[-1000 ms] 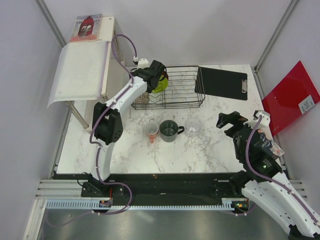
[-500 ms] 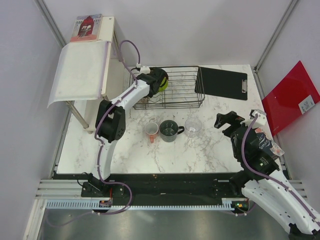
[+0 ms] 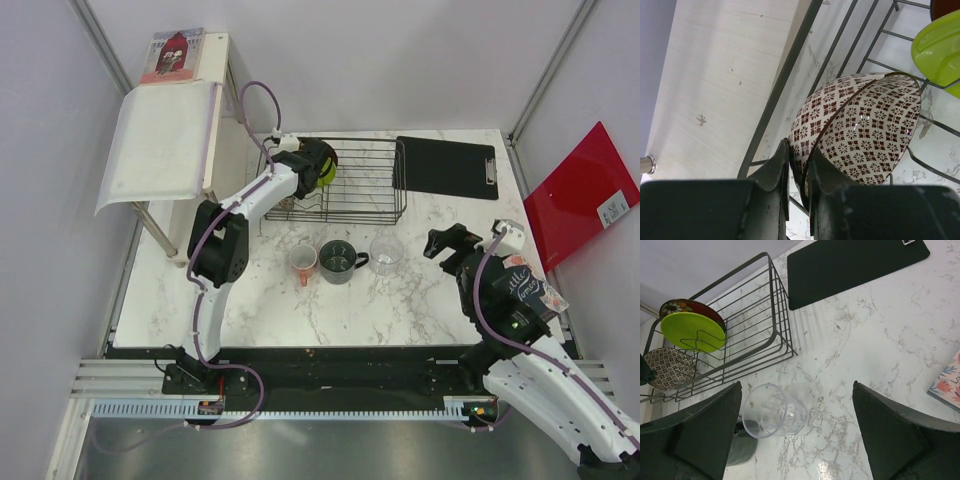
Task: Unload the mixed dishes from the dish rack
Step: Pick up the bowl from the dish rack.
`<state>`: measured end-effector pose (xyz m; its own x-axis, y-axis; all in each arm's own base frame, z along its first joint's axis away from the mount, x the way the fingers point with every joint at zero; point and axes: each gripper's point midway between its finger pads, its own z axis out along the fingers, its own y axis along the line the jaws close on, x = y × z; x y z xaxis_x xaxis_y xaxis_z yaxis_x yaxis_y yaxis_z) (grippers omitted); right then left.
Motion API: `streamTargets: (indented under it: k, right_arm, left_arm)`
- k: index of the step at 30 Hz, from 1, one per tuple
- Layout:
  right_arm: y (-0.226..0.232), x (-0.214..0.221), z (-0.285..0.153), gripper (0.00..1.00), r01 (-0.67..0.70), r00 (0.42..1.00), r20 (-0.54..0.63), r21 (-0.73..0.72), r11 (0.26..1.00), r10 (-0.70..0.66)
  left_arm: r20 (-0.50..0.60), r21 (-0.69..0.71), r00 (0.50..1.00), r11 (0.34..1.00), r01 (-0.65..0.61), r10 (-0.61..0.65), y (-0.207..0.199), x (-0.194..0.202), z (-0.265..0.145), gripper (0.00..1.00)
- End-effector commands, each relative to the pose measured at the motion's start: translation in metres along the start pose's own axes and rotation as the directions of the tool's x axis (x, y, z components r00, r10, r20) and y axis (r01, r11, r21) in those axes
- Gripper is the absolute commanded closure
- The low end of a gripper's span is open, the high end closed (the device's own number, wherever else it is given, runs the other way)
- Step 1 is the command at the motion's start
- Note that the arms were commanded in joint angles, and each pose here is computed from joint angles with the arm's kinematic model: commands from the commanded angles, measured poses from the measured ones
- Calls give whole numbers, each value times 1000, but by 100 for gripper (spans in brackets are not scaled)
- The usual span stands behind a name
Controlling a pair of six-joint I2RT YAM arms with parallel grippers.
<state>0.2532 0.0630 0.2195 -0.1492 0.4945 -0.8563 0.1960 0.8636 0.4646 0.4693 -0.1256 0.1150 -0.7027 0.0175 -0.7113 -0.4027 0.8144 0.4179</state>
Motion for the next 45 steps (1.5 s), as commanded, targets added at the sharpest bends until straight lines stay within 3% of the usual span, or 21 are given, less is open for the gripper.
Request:
streamTargets:
  k: [1, 7, 17, 36, 40, 43, 45]
  right_arm:
    - [4, -4, 5, 2, -1, 1000, 27, 5, 1000, 1]
    - [11, 3, 17, 2, 52, 999, -16, 33, 998, -52]
    - [13, 16, 27, 2, 55, 998, -44, 42, 998, -53]
    - [10, 23, 30, 2, 64, 997, -53, 46, 997, -62]
    - [17, 18, 30, 2, 46, 998, -48, 29, 999, -44]
    - [26, 9, 26, 2, 24, 999, -42, -5, 1000, -24]
    - [35, 1, 20, 2, 6, 999, -40, -43, 999, -8]
  left_arm:
    - [29, 51, 985, 984, 168, -169, 9, -21, -22, 98]
    - [39, 61, 958, 958, 280, -283, 18, -28, -34, 98]
    - [177, 32, 919, 935, 353, -353, 37, -59, -61, 98]
    - [424, -72, 853, 927, 368, -306, 85, -111, -122, 98]
    - [434, -4, 842, 933, 359, -322, 93, -125, -153, 98]
    - [357, 187, 866, 935, 301, -350, 72, -134, -172, 98]
    - [261, 405, 893, 881, 245, -368, 50, -135, -195, 98]
